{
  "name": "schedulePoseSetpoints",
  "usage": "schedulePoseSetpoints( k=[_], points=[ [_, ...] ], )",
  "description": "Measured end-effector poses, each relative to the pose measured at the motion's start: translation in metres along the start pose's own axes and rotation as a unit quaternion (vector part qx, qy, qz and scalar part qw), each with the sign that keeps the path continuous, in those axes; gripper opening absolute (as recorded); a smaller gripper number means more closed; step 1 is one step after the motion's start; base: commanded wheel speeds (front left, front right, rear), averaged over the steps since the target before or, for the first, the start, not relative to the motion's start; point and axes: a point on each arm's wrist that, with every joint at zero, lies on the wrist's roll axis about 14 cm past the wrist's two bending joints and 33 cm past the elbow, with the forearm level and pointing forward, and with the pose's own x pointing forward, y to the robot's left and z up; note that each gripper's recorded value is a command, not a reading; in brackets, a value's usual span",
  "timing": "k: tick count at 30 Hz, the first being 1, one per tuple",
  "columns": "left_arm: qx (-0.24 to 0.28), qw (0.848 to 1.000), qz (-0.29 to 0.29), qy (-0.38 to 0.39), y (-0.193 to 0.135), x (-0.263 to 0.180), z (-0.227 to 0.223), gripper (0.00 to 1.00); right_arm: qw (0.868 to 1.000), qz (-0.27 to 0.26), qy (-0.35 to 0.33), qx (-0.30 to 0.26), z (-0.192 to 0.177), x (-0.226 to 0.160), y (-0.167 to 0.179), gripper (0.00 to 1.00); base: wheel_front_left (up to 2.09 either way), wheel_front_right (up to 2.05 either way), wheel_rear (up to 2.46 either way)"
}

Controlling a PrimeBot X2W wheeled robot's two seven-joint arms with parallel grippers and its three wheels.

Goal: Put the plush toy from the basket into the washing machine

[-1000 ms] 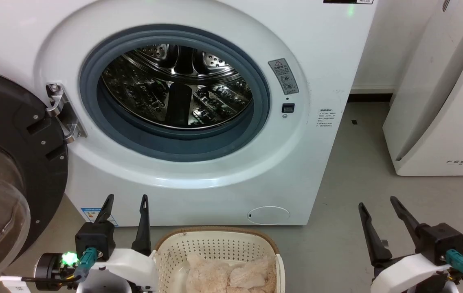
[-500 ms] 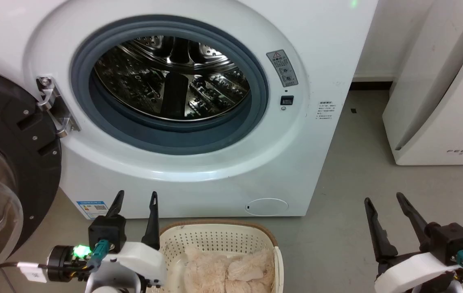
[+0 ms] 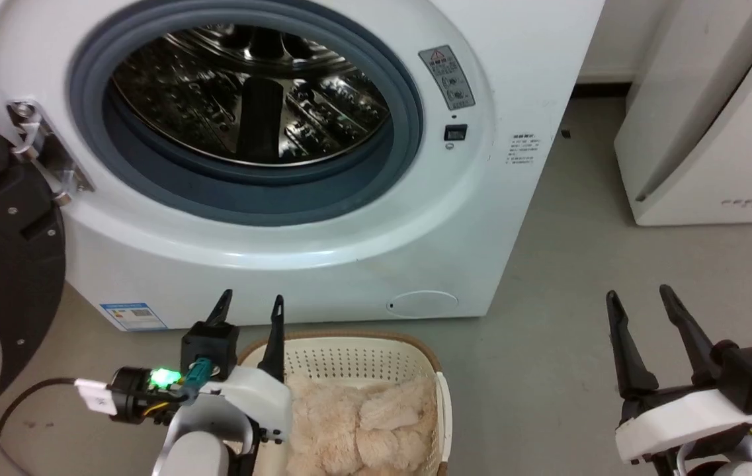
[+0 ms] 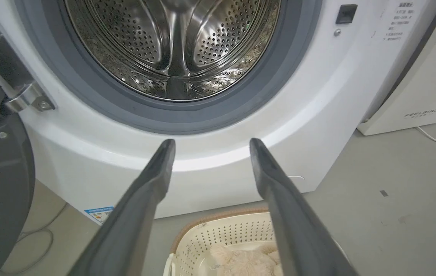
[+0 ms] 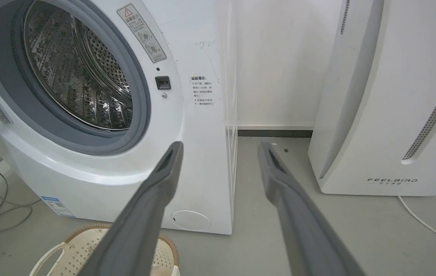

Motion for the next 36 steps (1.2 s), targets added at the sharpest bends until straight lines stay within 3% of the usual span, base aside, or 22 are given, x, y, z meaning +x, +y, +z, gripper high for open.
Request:
schedulePoseSetpoints(
  k=[18, 36],
  points=[
    [0.018, 0.986, -0.095, 0.132, -0.052, 0.037, -0.093, 1.00, 0.999, -0.034, 0.008, 0.032, -0.019, 0.020, -0.024, 1.00, 0.00, 0.00, 0.00],
    [0.069, 0.934, -0.208, 0.281, -0.100, 0.041, -0.196, 1.00, 0.997, -0.058, 0.015, 0.056, -0.044, 0.044, -0.042, 1.00, 0.00, 0.00, 0.00]
  ],
)
